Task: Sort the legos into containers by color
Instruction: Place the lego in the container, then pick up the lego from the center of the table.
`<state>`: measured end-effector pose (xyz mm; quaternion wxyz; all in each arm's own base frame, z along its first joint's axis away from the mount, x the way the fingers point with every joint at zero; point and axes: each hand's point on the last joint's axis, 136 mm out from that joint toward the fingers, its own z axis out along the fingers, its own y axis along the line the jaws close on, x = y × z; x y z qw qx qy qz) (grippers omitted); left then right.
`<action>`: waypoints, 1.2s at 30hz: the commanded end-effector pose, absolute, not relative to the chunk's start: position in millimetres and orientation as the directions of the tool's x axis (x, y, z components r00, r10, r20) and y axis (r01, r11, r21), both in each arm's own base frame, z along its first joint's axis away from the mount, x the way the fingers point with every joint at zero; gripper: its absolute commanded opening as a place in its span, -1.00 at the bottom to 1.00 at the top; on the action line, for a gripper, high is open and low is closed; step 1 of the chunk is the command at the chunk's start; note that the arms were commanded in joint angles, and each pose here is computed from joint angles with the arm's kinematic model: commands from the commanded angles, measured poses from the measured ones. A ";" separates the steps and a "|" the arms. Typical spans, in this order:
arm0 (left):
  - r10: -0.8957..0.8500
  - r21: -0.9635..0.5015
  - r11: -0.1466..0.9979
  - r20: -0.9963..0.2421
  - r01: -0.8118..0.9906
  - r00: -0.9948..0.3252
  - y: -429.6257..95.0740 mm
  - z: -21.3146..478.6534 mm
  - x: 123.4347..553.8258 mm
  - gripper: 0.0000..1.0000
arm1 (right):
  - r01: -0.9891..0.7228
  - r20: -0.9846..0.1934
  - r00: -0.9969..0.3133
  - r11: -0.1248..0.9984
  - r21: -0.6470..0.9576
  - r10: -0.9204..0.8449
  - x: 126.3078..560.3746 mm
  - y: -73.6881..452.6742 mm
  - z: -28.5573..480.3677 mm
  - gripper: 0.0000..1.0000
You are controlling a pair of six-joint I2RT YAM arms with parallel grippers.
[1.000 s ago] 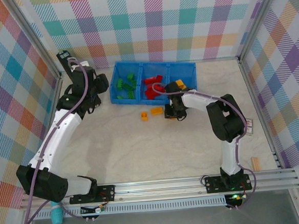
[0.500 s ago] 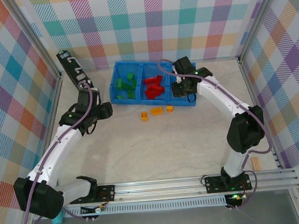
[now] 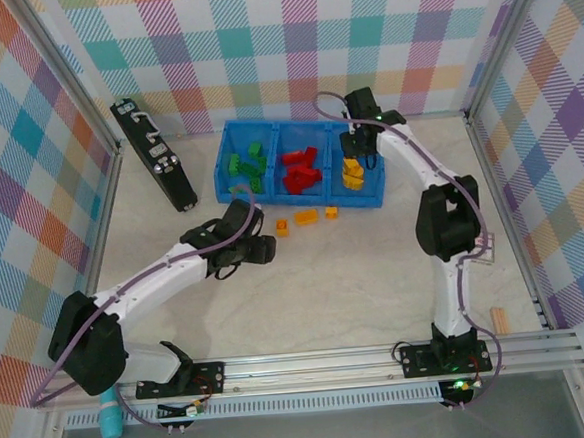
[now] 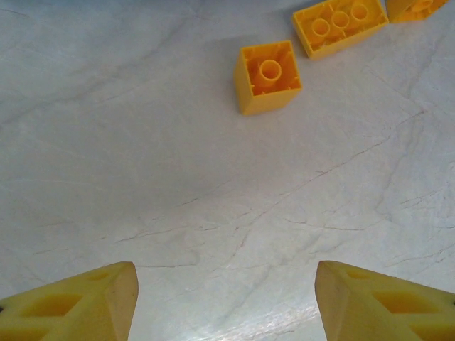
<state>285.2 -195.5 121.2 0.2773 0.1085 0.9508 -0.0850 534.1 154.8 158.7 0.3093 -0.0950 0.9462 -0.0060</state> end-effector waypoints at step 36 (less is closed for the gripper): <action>0.151 0.026 0.986 -0.529 0.162 -0.835 -247.7 50.2 371.2 0.42 | -0.202 -0.697 -0.675 0.969 -0.140 -0.241 547.3 146.1 196.7 0.29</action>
